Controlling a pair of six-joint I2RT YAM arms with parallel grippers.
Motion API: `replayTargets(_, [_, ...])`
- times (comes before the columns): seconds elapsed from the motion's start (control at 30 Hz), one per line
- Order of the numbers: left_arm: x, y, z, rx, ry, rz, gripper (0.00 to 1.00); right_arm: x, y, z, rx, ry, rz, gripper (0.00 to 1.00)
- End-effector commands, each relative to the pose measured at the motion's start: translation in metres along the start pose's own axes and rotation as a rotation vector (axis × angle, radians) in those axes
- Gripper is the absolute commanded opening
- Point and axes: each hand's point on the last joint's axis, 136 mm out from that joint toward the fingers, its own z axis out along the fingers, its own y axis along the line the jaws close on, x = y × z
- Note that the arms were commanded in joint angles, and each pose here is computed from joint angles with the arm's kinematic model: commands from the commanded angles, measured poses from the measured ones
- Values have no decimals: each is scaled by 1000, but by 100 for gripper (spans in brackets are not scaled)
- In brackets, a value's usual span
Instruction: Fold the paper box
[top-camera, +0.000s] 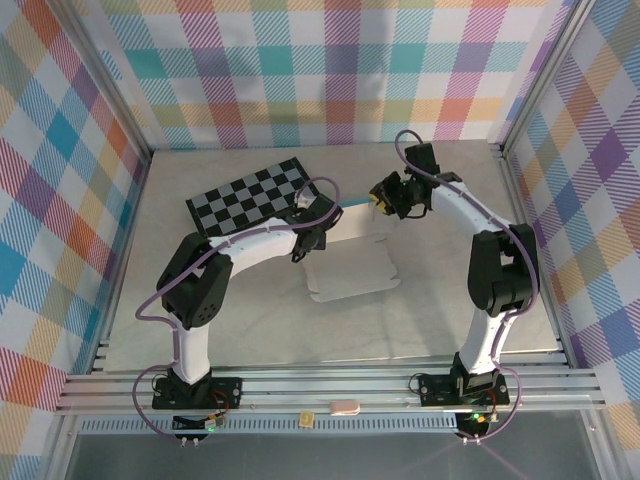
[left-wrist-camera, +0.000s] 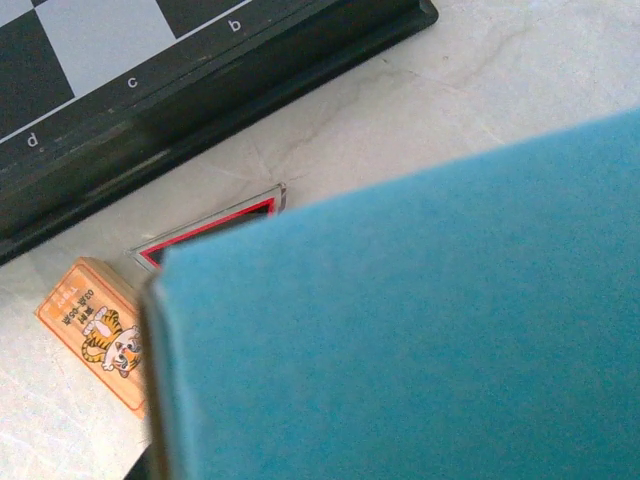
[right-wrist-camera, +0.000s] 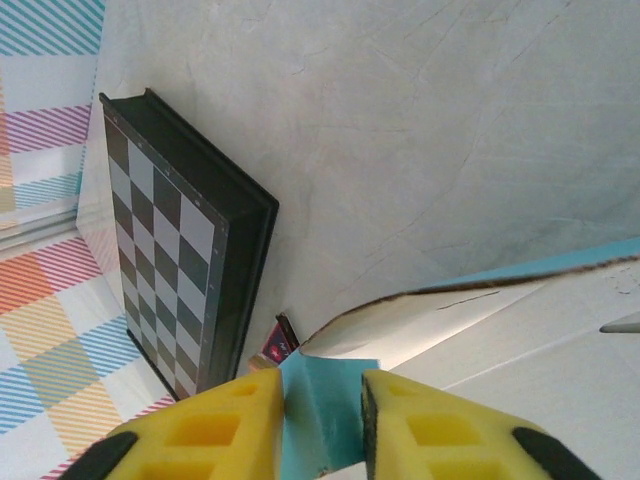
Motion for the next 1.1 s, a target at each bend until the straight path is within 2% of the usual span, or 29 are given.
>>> replayTargets(0.0, [15, -1, 3, -15, 60, 64, 0, 7, 15, -7, -72, 11, 50, 21])
replayTargets(0.13, [13, -2, 2, -6, 56, 58, 0, 5, 15, -7, -109, 1, 117, 13])
replayTargets(0.27, [9, -3, -2, 8, 49, 45, 0, 1, 18, -11, -129, -15, 154, 12])
replayTargets(0.37, [-1, -1, -8, 33, 35, -2, 0, -8, 24, -27, -154, -53, 156, 24])
replayTargets(0.5, [-25, 2, -28, 105, 2, -86, 0, -24, 29, -72, -152, -158, 92, 41])
replayTargets(0.67, [-52, 3, -55, 187, -31, -118, 0, -24, -1, -113, -88, -236, 38, 47])
replayTargets(0.87, [-63, 1, -67, 213, -37, -99, 0, -6, -46, -97, 22, -175, -54, 47])
replayTargets(1.07, [-73, -4, -78, 244, -34, -95, 0, -13, -50, -76, 53, -128, -166, 47])
